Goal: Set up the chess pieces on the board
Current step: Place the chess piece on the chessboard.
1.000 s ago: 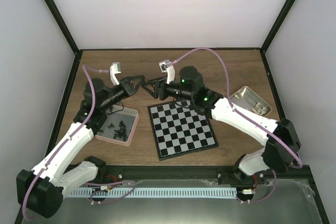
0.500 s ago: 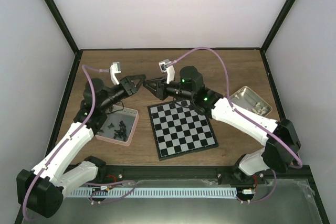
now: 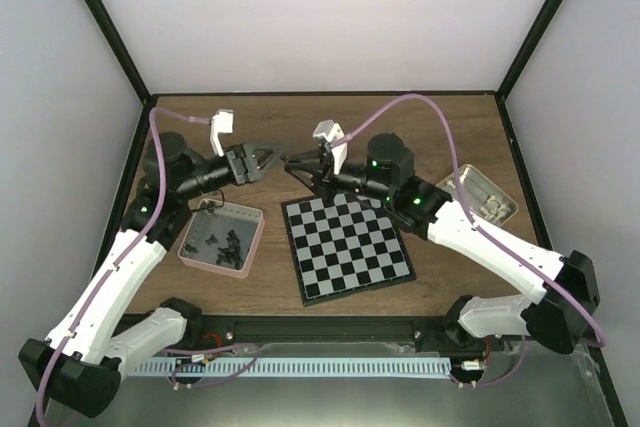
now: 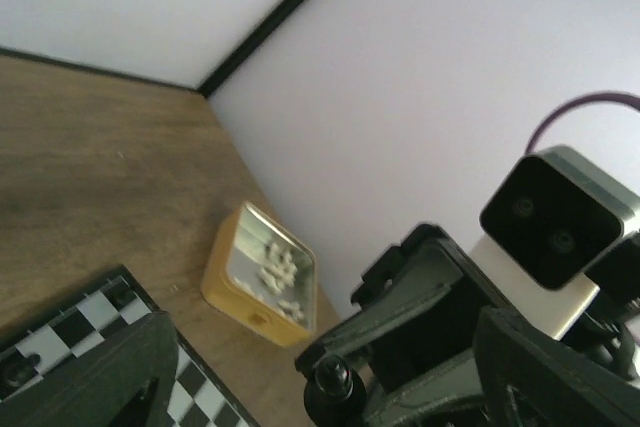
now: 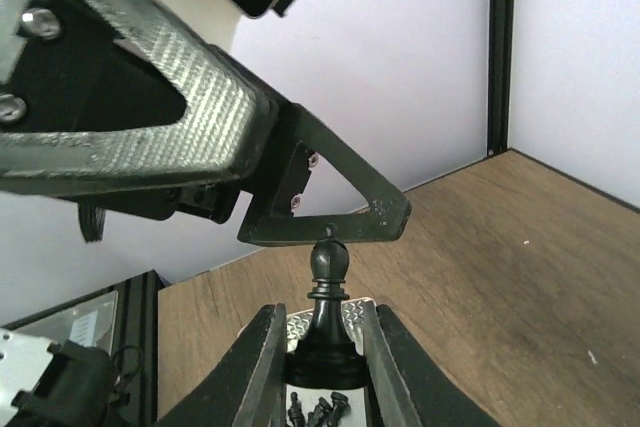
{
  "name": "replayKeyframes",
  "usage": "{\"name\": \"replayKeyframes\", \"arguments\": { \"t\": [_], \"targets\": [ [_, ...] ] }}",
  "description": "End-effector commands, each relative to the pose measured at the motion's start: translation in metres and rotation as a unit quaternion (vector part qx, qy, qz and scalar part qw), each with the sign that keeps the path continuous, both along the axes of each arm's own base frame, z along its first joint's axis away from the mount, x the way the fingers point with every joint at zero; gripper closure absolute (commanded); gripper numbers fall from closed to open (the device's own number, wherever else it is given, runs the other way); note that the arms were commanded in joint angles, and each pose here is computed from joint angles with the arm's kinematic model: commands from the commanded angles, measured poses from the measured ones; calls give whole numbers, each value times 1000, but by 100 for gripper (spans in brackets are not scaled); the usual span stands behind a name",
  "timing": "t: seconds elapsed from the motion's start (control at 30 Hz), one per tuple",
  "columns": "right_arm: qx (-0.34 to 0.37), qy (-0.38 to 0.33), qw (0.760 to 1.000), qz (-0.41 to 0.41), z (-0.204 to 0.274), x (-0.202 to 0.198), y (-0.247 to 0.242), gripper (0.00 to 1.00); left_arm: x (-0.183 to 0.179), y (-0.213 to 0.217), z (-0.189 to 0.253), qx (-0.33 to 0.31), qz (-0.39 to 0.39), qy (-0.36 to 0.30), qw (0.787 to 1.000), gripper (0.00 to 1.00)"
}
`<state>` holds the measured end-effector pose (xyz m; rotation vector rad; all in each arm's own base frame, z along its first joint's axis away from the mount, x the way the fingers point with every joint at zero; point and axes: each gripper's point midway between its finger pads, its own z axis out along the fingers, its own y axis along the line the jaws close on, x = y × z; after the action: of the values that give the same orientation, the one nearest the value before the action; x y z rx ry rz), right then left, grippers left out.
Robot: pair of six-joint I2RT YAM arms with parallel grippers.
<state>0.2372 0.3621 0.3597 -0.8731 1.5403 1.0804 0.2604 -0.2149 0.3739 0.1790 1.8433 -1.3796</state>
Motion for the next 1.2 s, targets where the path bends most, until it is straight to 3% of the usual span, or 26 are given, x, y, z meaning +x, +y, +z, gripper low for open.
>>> {"name": "replayKeyframes", "arguments": {
  "t": [0.0, 0.17, 0.33, 0.5, 0.73, 0.97, 1.03, 1.1, 1.17],
  "targets": [
    [-25, -77, 996, 26, 1, -16, -6, 83, -25, -14, -7, 9, -95, 43, 995, 23],
    [-31, -101, 994, 27, 2, -19, -10, 83, -40, -19, 0, -8, -140, 59, 988, 46],
    [-35, -106, 993, 42, 2, -24, -9, 83, -34, -18, -19, 3, -130, 101, 986, 70],
    [-47, -109, 992, 50, -3, -26, -9, 83, -28, -18, -26, -7, -117, 121, 986, 76],
    [-62, -110, 990, 55, -11, -25, -6, 84, -20, -19, -35, -5, -109, 134, 985, 72],
    [-74, -98, 991, 48, -22, -19, -3, 83, -16, -20, -46, 3, -108, 138, 985, 94],
    [-75, -85, 993, 36, -25, -14, -4, 73, -14, -20, -48, 8, -104, 132, 986, 96],
    [-80, -62, 995, 18, -31, -9, -6, 47, -10, -19, -51, 19, -96, 123, 988, 96],
    [-79, -41, 996, -2, -37, -5, -11, 37, -1, -14, -57, 46, -68, 112, 990, 96]
  ]
}}
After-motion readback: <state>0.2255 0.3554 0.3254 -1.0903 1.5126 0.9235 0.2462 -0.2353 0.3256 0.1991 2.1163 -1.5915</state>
